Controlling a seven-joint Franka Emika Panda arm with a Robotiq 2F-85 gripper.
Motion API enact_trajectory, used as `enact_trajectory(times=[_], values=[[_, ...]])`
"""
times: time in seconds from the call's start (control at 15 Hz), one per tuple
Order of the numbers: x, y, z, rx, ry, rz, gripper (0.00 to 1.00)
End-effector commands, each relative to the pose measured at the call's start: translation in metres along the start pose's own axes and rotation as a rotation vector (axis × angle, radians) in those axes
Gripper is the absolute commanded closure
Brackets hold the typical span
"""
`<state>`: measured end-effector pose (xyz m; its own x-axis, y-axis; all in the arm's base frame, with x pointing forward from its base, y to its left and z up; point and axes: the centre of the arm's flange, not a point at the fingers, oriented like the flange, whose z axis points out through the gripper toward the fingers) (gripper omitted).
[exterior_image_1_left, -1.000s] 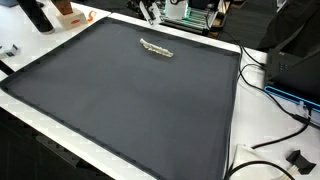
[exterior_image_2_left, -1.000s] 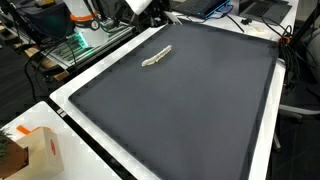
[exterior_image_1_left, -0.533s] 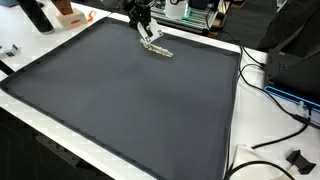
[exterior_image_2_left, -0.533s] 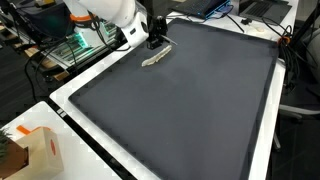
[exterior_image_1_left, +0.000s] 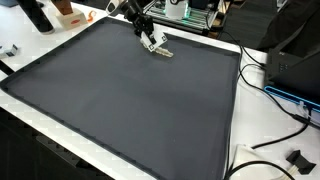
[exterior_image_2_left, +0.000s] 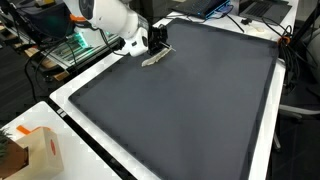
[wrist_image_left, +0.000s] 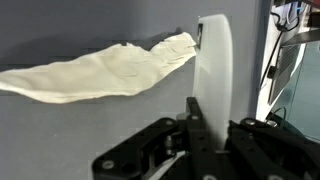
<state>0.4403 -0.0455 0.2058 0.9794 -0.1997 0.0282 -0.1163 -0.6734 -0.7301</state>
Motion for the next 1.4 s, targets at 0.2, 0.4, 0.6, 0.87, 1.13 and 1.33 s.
enact_trajectory(times=[0.2, 0.4, 0.6, 0.87, 1.13, 1.33], values=[[-0.002, -0.010, 0.007, 0.046, 0.039, 0.120, 0.99], [-0.004, -0.015, 0.007, 0.056, 0.047, 0.157, 0.99], [-0.006, -0.024, 0.002, 0.056, 0.053, 0.188, 0.99], [-0.009, -0.042, -0.007, 0.051, 0.046, 0.197, 0.99], [-0.011, -0.062, -0.015, 0.028, 0.015, 0.177, 0.99], [-0.014, -0.076, -0.022, 0.004, -0.008, 0.169, 0.99]])
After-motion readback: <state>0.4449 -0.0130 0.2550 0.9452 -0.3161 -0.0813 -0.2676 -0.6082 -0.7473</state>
